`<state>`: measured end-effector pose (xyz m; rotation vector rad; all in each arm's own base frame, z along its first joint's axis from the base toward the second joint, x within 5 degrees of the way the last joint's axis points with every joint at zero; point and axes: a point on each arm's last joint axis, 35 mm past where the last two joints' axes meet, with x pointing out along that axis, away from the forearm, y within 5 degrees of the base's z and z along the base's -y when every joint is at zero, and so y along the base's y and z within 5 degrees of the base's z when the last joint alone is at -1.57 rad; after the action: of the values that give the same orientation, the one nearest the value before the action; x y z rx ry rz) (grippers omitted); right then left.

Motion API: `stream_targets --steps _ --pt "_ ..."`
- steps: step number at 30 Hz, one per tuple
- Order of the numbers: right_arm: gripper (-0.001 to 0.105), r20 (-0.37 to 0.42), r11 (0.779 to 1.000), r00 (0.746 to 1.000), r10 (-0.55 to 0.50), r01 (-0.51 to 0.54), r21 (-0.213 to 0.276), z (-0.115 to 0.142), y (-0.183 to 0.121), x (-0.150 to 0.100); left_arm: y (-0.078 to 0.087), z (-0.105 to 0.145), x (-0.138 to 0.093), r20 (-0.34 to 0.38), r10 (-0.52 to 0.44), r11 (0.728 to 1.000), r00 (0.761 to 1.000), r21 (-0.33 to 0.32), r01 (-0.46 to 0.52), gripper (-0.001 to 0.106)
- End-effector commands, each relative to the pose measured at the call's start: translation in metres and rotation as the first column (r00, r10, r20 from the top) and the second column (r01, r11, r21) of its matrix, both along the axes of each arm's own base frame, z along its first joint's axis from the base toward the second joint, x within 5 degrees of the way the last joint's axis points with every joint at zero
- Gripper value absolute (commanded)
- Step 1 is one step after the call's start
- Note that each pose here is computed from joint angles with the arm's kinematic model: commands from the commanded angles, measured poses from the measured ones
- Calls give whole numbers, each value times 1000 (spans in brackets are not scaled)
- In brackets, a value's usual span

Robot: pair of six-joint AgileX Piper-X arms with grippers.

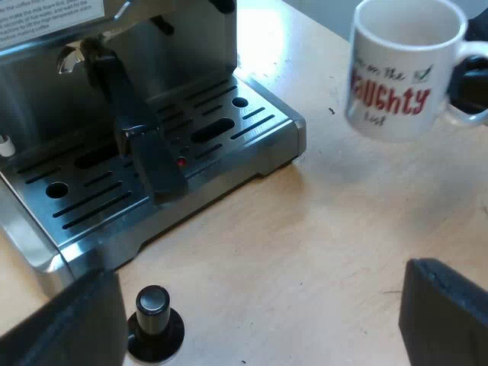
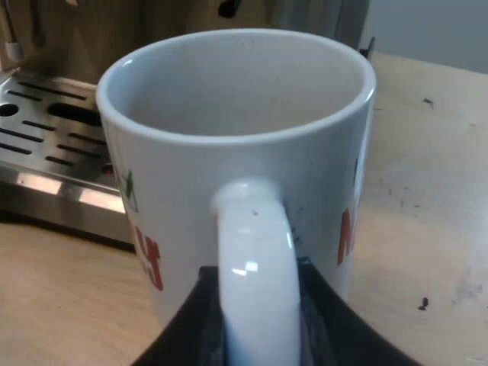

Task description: Remove mug from coffee machine

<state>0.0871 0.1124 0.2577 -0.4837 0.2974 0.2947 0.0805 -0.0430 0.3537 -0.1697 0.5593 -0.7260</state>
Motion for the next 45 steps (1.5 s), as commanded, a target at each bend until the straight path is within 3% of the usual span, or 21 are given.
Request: stream_targets --steps 1,5,11,16,18,19,21,25,33,40,45 --pt "0 35 997 998 -52 50 51 10 -9 -4 -1 2 -1 0 -11 1000 1000 -12 11 87" --pt "0 33 989 990 -138 136 59 10 -25 -10 -1 2 -1 -4 -31 999 1000 -23 31 87" --pt "0 42 985 985 -169 167 29 9 -37 -15 -7 2 -5 -4 -103 994 995 -22 103 87" --pt "0 52 979 978 -204 202 42 10 -41 -17 -12 3 -7 7 -151 988 989 -15 151 87" --pt "0 52 969 969 -241 237 68 9 -45 -18 -12 3 -7 9 -150 989 989 -16 150 87" --pt "0 49 969 969 -243 241 49 8 -46 -19 -12 3 -7 8 -150 989 989 -15 150 87" --pt "0 73 957 955 -288 286 41 3 -47 -18 -12 3 -7 8 -152 988 988 -16 152 87" --pt "0 90 931 928 -362 357 75 -7 -49 -18 -12 3 -7 8 -152 988 988 -16 152 87" --pt "0 81 932 928 -363 362 25 -29 -50 -19 -12 3 -7 7 -157 987 988 -19 157 87" --pt "0 107 908 902 -417 419 12 -47 -53 -18 -12 3 -8 2 -171 985 985 -29 171 87" --pt "0 107 900 893 -436 435 35 -57 -53 -16 -12 3 -8 0 -170 985 985 -30 170 87"
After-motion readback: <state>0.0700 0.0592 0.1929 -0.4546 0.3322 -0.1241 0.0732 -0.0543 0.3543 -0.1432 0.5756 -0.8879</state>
